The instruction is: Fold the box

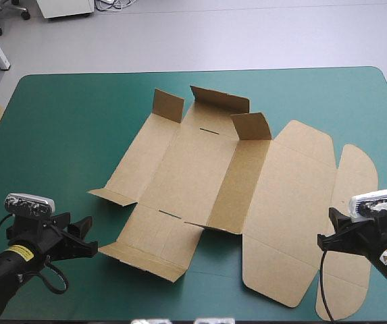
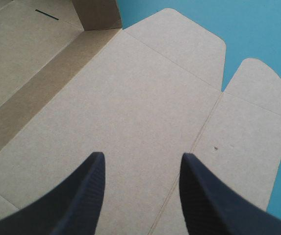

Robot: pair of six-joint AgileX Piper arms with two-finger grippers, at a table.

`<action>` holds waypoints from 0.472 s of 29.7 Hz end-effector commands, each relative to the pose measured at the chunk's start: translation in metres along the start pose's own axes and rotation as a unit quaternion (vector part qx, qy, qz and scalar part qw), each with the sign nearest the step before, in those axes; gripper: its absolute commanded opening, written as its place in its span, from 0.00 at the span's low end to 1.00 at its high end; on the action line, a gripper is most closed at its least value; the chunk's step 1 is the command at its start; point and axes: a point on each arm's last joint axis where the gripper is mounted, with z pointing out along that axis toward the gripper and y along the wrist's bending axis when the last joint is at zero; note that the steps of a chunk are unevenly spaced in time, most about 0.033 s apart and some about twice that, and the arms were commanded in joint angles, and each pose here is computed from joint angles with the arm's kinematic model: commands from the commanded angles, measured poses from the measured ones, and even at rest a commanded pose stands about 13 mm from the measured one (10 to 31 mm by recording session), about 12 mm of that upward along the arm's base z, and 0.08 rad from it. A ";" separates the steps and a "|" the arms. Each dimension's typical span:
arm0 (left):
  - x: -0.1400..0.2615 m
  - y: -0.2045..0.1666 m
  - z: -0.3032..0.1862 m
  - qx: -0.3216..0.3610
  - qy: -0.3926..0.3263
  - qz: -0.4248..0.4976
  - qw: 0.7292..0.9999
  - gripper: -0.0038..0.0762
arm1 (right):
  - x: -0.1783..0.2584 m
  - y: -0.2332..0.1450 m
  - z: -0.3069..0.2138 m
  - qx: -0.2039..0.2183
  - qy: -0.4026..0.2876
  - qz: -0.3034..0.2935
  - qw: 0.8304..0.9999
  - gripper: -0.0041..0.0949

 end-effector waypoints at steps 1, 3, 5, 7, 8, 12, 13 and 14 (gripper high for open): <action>-0.014 -0.001 -0.005 0.000 -0.043 -0.007 0.999 0.49 | -0.015 -0.001 -0.005 0.005 -0.048 -0.002 0.999 0.49; -0.014 -0.001 -0.005 0.000 -0.043 -0.007 0.999 0.49 | -0.016 -0.001 -0.005 0.005 -0.049 -0.002 0.999 0.49; -0.014 -0.001 -0.005 0.000 -0.043 -0.007 0.999 0.49 | -0.016 -0.001 -0.005 0.005 -0.049 -0.001 0.999 0.49; -0.014 -0.001 -0.005 0.000 -0.043 -0.006 0.999 0.49 | -0.016 -0.001 -0.005 0.005 -0.049 0.000 0.999 0.49; -0.014 -0.001 -0.005 0.000 -0.043 -0.006 0.999 0.49 | -0.016 -0.001 -0.005 0.005 -0.049 0.000 0.999 0.49; -0.014 -0.001 -0.005 0.004 -0.044 -0.011 0.999 0.49 | -0.016 -0.001 -0.005 0.005 -0.049 0.000 0.999 0.49; -0.014 -0.002 -0.005 0.005 -0.044 -0.014 0.999 0.49 | -0.016 -0.001 -0.005 0.005 -0.049 0.001 0.999 0.49; -0.014 -0.001 -0.004 0.005 -0.042 -0.020 0.999 0.49 | -0.016 -0.001 -0.005 0.005 -0.049 0.003 0.999 0.49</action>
